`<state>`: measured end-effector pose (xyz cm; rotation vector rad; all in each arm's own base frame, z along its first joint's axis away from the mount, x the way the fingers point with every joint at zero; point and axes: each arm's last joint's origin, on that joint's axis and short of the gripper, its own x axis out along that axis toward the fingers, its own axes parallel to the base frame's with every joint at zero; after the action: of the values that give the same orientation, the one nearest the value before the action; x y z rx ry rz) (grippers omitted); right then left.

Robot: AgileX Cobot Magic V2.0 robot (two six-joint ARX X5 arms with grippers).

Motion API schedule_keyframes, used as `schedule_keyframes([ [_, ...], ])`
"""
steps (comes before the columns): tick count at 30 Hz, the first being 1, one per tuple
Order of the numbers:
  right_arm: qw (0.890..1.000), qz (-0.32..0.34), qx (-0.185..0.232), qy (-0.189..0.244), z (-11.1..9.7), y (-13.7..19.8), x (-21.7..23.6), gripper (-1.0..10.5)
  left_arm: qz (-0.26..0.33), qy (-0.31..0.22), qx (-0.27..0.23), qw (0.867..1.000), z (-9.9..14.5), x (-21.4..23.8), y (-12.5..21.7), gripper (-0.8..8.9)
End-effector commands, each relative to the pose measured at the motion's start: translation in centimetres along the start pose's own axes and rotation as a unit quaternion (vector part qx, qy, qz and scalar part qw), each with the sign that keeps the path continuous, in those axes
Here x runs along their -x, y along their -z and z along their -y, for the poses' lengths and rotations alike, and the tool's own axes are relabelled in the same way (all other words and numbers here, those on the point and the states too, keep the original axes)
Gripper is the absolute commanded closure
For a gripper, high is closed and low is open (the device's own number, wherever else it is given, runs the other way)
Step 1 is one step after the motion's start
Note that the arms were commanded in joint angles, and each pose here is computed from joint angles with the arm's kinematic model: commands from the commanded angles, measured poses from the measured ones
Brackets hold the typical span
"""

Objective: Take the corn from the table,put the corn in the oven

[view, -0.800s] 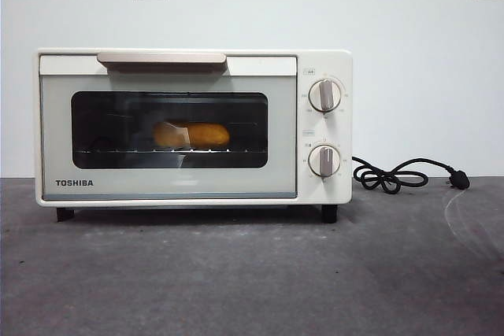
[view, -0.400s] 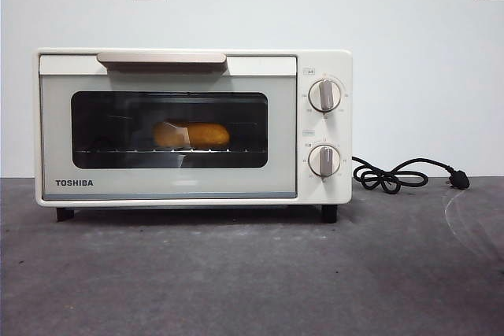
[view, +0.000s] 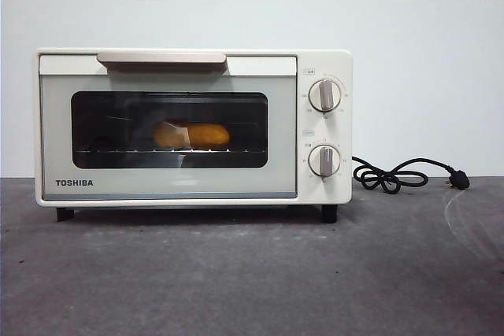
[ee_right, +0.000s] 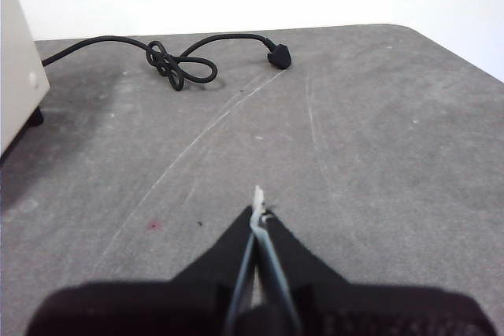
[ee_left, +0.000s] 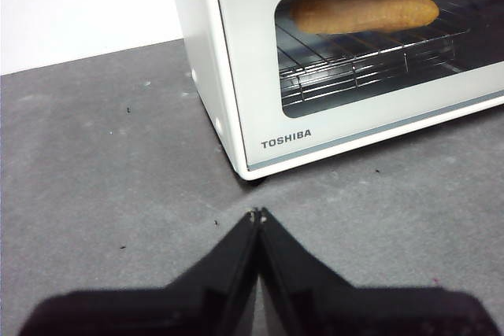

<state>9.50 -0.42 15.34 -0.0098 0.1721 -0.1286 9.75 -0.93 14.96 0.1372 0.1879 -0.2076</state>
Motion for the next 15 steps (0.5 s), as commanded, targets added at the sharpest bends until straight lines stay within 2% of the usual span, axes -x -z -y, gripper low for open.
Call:
schedule_keyframes([
  [1,1.000,-0.003,0.003,-0.002,-0.02,0.31,-0.11,9.6,-0.002,-0.001,-0.005,1.000,0.01,-0.09,0.23,8.17],
  [6,1.000,-0.003,-0.013,-0.010,-0.07,0.31,-0.11,9.6,-0.002,-0.001,-0.005,1.000,0.01,-0.09,0.23,8.17],
  [15,1.000,-0.002,-0.013,-0.013,-0.08,0.30,-0.11,9.6,-0.002,-0.001,-0.005,1.000,0.01,-0.09,0.23,8.17],
])
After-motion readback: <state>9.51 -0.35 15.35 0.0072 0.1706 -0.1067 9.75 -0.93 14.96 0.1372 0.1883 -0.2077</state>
